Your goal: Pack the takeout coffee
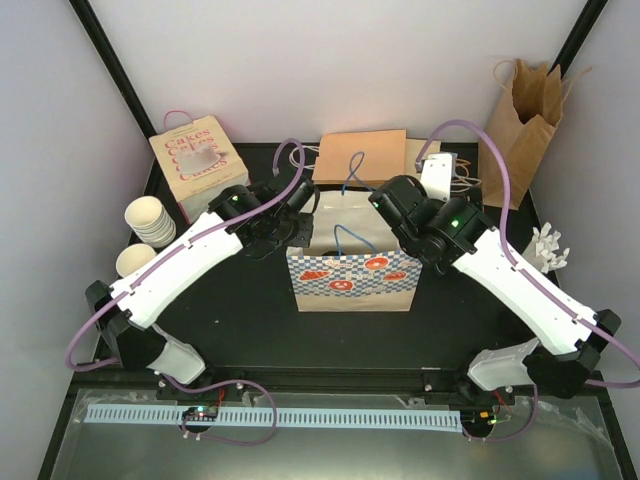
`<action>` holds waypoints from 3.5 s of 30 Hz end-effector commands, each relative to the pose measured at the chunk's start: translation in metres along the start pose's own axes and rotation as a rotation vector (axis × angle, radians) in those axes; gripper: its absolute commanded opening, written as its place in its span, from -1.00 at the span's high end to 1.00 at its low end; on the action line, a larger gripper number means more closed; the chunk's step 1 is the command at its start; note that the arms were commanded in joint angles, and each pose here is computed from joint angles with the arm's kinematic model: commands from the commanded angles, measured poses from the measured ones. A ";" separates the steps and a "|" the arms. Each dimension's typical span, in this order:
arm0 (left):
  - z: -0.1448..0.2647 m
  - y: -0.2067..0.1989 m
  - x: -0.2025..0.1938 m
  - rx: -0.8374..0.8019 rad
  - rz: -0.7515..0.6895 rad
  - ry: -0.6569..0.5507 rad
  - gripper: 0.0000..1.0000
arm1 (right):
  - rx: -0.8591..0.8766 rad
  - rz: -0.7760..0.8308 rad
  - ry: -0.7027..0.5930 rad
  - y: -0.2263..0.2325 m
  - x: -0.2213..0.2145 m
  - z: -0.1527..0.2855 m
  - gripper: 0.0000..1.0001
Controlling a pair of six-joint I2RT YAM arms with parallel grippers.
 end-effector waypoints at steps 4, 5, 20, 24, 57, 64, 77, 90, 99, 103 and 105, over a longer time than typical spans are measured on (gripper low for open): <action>0.019 0.002 0.000 -0.021 -0.020 -0.022 0.97 | 0.078 -0.095 -0.057 0.010 0.035 0.006 -1.00; 0.020 0.003 0.000 -0.018 -0.022 -0.024 0.97 | 0.132 -0.097 -0.036 0.011 0.036 0.008 -1.00; 0.045 0.007 0.005 -0.070 -0.160 -0.186 0.97 | 0.596 0.021 0.227 0.018 -0.003 0.036 -1.00; 0.054 0.011 0.002 -0.089 -0.211 -0.227 0.97 | 0.736 0.118 0.209 0.024 -0.008 0.045 -1.00; 0.076 0.030 -0.046 -0.274 -0.361 -0.555 0.97 | 1.148 0.385 0.075 0.044 -0.015 0.106 -0.90; 0.076 0.030 -0.048 -0.277 -0.366 -0.554 0.97 | 1.141 0.444 0.036 0.058 -0.016 0.113 -0.74; 0.078 0.031 -0.050 -0.281 -0.373 -0.571 0.97 | 1.047 0.455 -0.053 0.053 -0.012 0.104 -0.47; 0.078 0.033 -0.052 -0.279 -0.374 -0.572 0.97 | 1.004 0.481 -0.041 0.043 -0.025 0.097 -0.23; 0.078 0.034 -0.055 -0.285 -0.364 -0.576 0.97 | 1.007 0.482 -0.069 0.048 -0.023 0.096 0.28; 0.076 0.034 -0.057 -0.293 -0.356 -0.581 0.97 | 1.069 0.464 -0.115 0.050 -0.015 0.104 0.61; 0.077 0.034 -0.056 -0.297 -0.352 -0.584 0.97 | 1.092 0.450 -0.137 0.049 -0.011 0.108 0.75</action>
Point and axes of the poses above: each gripper's point midway between its finger pads, its own z axis back along the fingers, its own y axis along the line the jaws close on, x = y × z, the point moved 7 cm from there along z, back along the fingers, and after that the axes turned 5 degrees about -z, right-handed, at the moved point
